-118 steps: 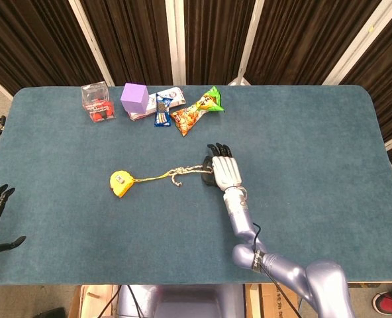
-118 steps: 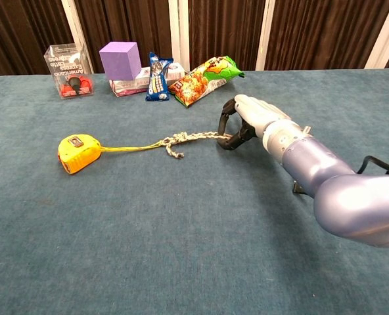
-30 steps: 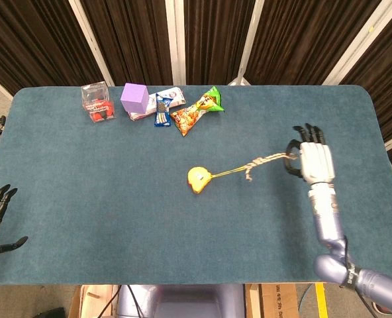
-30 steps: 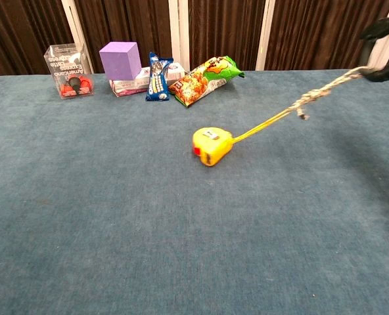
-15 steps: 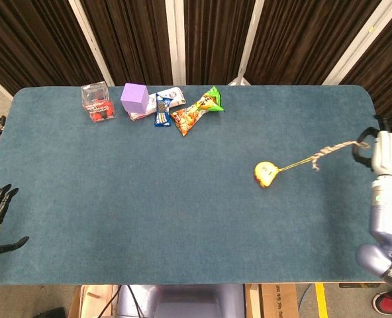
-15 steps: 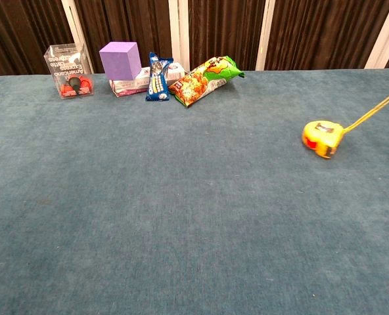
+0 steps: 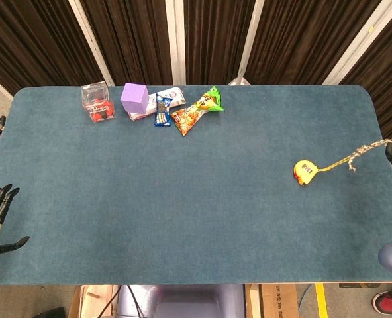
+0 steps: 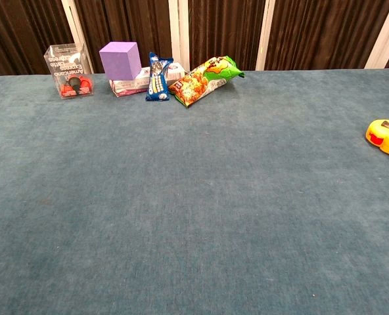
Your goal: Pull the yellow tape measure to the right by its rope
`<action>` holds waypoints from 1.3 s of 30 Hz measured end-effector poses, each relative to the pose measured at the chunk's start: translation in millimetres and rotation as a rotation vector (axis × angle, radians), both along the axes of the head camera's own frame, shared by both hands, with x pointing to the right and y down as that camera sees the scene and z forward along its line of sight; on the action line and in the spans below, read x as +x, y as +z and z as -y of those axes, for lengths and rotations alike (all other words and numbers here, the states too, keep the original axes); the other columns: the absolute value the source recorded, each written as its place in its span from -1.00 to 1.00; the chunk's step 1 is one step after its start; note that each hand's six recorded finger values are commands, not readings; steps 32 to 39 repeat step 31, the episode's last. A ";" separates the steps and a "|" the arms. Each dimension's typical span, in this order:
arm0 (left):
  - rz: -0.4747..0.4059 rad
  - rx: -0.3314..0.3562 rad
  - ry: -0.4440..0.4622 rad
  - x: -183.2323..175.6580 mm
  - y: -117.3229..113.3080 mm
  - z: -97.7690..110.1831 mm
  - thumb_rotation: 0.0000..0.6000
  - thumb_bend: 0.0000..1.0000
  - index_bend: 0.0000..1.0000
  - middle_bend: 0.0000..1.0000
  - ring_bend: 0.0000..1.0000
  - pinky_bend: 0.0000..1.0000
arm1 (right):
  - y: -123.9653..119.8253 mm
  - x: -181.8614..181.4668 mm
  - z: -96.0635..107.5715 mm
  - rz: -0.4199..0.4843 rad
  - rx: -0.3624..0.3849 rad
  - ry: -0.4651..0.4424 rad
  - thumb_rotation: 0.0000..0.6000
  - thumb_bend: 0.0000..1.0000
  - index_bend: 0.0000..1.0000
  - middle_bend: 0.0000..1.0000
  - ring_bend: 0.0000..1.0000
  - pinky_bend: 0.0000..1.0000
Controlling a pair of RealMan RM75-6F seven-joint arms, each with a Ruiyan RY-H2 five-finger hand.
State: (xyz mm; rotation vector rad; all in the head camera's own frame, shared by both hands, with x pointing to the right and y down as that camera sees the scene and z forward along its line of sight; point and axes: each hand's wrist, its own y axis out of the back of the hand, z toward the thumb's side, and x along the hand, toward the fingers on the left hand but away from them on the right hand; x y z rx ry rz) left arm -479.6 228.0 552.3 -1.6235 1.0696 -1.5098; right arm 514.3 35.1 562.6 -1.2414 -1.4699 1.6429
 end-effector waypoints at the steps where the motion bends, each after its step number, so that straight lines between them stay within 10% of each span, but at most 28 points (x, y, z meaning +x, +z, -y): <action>1: 0.001 0.000 -0.001 -0.2 -0.1 -0.1 1.00 -1.00 -1.00 -1.00 -1.00 -1.00 | 1.4 -1.1 -1.6 0.001 -0.011 -0.004 1.00 0.02 -0.99 -0.99 -1.00 -1.00; 16: 0.003 0.012 0.010 -0.5 -3.3 -0.8 1.00 -1.00 -1.00 -1.00 -1.00 -1.00 | 10.3 -55.2 -49.0 0.119 -0.112 -0.128 1.00 -0.28 -1.00 -1.00 -1.00 -1.00; 31: 0.023 0.054 0.043 1.6 -8.2 -1.9 1.00 -1.00 -1.00 -1.00 -1.00 -1.00 | -26.0 -91.8 -182.6 0.144 -0.118 -0.404 1.00 -0.29 -1.00 -1.00 -1.00 -1.00; 39: 0.023 0.054 0.043 1.6 -8.2 -1.9 1.00 -1.00 -1.00 -1.00 -1.00 -1.00 | -26.0 -91.8 -182.6 0.144 -0.118 -0.404 1.00 -0.29 -1.00 -1.00 -1.00 -1.00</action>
